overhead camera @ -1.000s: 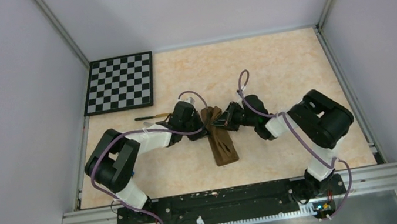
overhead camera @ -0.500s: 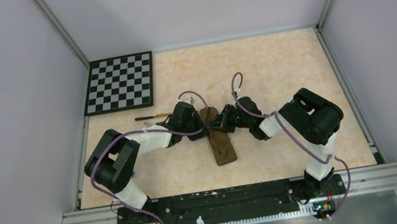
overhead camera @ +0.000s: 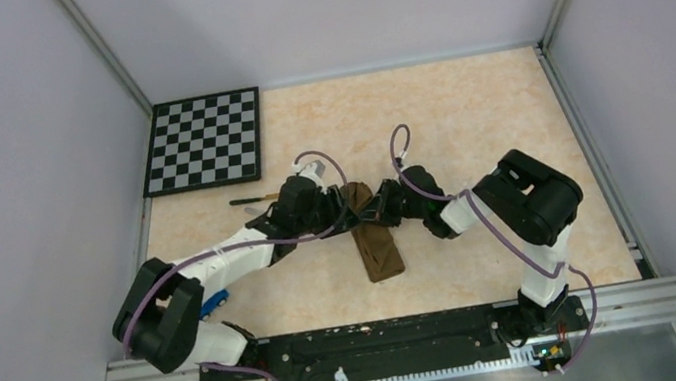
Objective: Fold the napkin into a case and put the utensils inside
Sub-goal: Fold the 2/3-rectangle-folded napkin at the center of the board.
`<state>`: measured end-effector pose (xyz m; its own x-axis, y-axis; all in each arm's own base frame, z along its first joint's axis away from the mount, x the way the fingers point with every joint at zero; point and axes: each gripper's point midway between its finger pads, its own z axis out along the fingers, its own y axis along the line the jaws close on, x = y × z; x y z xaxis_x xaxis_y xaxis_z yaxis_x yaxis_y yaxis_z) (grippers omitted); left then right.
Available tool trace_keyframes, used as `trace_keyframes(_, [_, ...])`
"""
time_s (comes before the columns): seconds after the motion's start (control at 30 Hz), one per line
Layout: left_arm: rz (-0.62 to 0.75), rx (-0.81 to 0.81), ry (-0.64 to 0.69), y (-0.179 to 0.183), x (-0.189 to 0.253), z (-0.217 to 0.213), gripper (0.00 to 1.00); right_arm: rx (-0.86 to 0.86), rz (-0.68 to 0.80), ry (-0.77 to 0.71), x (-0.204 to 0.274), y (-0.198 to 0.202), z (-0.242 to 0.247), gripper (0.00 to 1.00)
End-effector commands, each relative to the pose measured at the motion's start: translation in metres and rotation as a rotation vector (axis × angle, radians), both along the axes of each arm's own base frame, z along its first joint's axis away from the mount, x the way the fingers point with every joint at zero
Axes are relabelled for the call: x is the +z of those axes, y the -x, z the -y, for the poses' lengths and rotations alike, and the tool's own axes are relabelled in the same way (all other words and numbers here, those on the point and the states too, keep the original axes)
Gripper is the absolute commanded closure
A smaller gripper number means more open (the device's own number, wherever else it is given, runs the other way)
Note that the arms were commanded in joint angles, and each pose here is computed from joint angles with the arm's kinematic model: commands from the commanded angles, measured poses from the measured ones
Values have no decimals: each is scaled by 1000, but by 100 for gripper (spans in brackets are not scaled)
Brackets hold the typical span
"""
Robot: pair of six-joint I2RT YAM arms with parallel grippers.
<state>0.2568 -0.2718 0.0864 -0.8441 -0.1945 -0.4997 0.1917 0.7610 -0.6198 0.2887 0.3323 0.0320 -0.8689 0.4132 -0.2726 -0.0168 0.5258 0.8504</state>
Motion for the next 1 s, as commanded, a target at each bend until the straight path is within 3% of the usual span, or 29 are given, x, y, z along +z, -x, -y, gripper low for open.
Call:
trace_keyframes(0.0, [-43,-77,-4,8,-19,20,47,27,46,-22,13,-4,-14,100])
trace_keyframes(0.2, [-100,-44,-105,11,-52,12,49,33,62,-40,28,-5,-16,100])
trace_keyframes(0.4, [-183,-39,-94,19,-79,17,76,70,100,-7,35,0,-14,100])
trace_keyframes(0.53, [-225,-23,-2,33,-83,21,85,124,157,60,44,6,-1,76])
trace_keyframes(0.7, [-229,-14,34,43,-82,21,87,159,236,106,61,4,13,51])
trace_keyframes(0.83, [-217,1,28,42,-80,20,87,178,269,127,65,-5,14,43])
trace_keyframes(0.97, [-216,5,11,41,-80,19,88,182,300,177,63,-16,13,42])
